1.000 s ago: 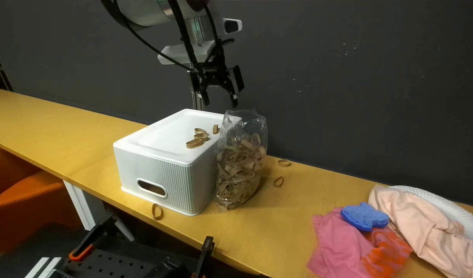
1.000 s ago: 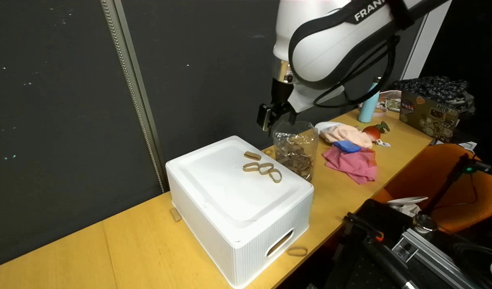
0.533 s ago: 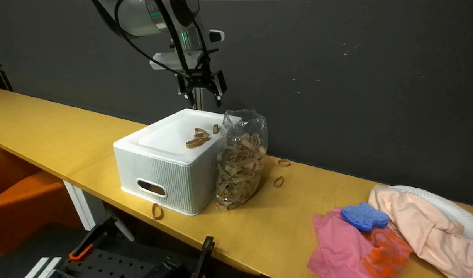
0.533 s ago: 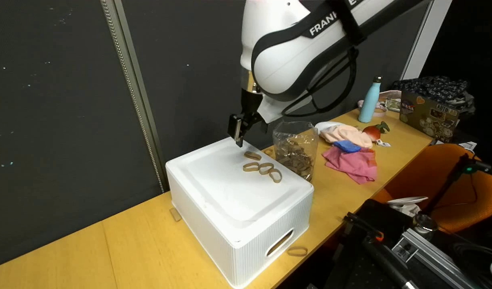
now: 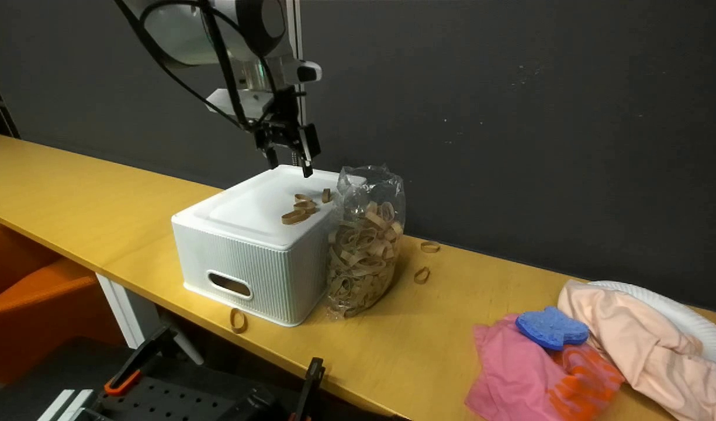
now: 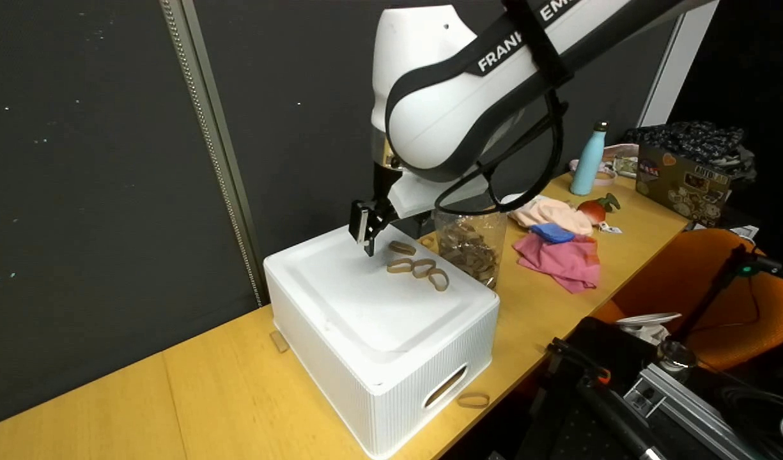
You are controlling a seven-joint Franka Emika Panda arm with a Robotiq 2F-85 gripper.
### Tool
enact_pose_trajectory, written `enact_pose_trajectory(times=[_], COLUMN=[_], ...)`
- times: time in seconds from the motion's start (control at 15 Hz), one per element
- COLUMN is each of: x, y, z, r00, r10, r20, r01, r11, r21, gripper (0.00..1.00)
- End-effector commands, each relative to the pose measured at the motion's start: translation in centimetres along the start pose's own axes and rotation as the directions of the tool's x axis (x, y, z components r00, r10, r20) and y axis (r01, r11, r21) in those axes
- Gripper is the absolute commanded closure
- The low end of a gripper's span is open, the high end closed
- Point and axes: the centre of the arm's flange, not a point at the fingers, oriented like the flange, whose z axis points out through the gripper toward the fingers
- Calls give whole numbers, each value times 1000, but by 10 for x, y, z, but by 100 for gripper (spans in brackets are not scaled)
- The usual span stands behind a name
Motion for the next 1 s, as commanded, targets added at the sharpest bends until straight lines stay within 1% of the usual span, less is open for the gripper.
enact_pose_trajectory(times=[0.0,0.13,0.27,0.4,0.6,0.8,0.87,0.93], x=[-22,-29,-29,-25,-27,-24,-21,-20], y=[4,12,31,45,50,47,45,42], z=[-7,-9,-9,-8,4,15,17,17], r00=[983,959,922,885,841,812,797,772], r10=[182,281,383,461,537,582,603,636], r20=[33,44,53,65,61,42,28,-2], r01=[-180,-276,-373,-447,-519,-565,-587,-623], r11=[982,956,918,881,833,803,785,755], r21=[-59,-104,-138,-156,-190,-193,-200,-204], gripper=[0,0,0,0,0,0,0,0])
